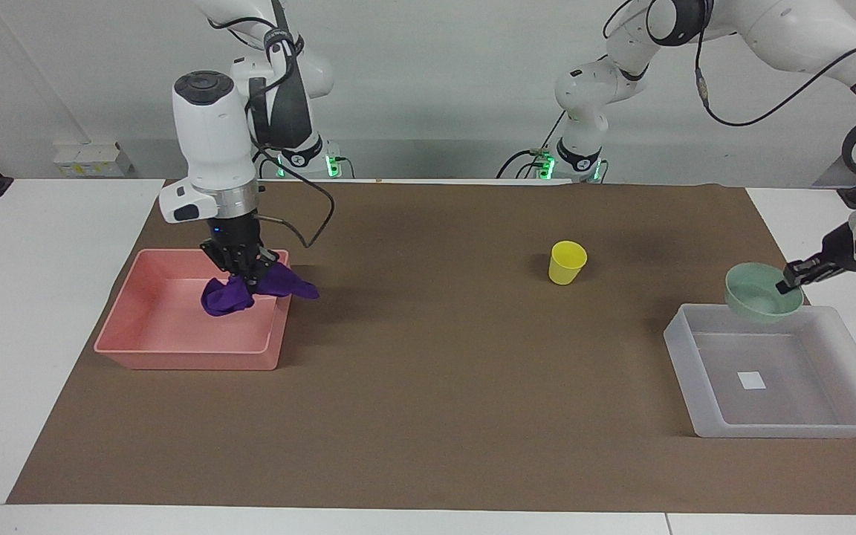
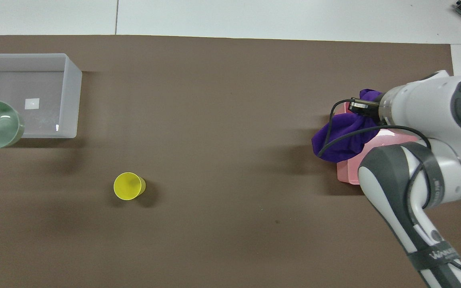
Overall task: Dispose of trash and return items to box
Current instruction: 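Carry the cloth into the pink box while the left gripper drops the bowl, then release the cloth in the pink box while the left gripper reaches the cup, then grasp the yellow cup with the left gripper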
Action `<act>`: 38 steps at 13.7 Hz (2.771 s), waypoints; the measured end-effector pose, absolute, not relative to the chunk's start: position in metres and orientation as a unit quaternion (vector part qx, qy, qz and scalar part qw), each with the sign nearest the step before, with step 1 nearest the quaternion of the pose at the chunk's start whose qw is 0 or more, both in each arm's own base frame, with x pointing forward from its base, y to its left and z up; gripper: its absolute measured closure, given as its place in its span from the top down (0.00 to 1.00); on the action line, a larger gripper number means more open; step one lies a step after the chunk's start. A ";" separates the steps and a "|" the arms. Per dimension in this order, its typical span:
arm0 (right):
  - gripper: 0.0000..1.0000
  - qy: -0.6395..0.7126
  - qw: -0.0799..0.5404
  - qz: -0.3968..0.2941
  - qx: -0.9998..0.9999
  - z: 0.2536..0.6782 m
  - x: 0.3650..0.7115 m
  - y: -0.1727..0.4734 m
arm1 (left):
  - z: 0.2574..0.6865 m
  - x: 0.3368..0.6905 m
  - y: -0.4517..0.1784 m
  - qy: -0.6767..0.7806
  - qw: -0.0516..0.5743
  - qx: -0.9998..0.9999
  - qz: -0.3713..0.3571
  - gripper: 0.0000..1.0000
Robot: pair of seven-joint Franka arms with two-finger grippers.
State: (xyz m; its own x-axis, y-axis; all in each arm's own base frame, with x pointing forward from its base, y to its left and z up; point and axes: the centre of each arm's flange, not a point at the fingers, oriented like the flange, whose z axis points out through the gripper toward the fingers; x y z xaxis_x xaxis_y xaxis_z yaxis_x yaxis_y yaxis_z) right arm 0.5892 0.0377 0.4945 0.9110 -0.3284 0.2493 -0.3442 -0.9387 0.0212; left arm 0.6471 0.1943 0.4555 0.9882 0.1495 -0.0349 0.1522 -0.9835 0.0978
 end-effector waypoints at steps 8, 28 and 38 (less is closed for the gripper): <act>0.11 -0.224 0.047 0.086 0.970 0.463 0.578 -0.038 | 0.365 0.676 0.209 0.085 0.050 0.995 -0.002 0.03; 1.00 -0.160 0.035 0.050 0.985 0.549 0.569 -0.038 | 0.459 0.542 -0.038 -0.042 0.069 0.992 -0.093 1.00; 1.00 -0.095 0.016 0.007 0.995 0.638 0.564 0.047 | 0.343 0.477 -0.095 -0.042 0.066 0.993 -0.090 0.38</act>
